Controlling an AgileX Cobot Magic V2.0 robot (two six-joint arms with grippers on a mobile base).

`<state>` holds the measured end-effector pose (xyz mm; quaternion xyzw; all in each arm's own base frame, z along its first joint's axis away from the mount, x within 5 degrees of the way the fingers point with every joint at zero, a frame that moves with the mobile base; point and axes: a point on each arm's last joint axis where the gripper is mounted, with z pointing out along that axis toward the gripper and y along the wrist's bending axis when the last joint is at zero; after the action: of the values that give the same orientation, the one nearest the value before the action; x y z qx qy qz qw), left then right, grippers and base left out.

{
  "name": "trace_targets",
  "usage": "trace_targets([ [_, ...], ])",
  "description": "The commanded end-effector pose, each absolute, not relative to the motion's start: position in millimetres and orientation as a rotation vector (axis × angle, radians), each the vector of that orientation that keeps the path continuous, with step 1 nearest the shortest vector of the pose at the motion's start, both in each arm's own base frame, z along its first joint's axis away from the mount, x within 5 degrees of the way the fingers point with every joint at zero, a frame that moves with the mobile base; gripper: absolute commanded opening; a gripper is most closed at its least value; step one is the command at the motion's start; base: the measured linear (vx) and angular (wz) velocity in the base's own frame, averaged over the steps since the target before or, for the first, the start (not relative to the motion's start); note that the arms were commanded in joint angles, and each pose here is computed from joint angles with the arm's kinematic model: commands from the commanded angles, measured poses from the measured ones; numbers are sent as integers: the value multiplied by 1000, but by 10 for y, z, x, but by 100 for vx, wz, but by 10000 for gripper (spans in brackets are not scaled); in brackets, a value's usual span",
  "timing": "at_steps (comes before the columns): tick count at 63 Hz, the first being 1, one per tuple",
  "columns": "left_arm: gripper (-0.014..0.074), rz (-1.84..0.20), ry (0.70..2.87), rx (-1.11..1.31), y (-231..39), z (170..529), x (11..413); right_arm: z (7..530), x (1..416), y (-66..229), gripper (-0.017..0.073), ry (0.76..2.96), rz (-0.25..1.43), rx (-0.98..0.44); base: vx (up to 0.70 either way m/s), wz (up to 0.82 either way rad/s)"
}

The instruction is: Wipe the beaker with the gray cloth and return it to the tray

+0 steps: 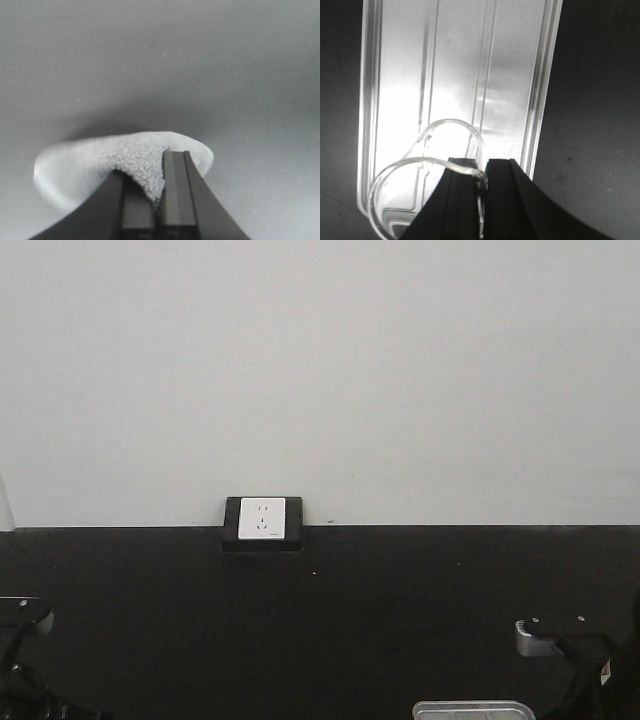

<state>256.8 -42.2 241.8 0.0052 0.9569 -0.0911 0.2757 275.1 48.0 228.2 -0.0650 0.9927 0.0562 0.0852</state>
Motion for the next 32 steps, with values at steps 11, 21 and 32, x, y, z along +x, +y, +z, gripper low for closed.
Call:
trace_targets([
  [11,509,-264,2499,6,-420,2653,2517,2458,2785,466,-11,2887,170,-179,0,0],
  [21,631,-275,2486,21,-411,2791,2377,2441,2820,470,-11,2887,170,-169,0,0],
  [32,616,-286,2430,36,-394,2995,2183,2394,2995,495,-11,2915,170,-171,0,0],
])
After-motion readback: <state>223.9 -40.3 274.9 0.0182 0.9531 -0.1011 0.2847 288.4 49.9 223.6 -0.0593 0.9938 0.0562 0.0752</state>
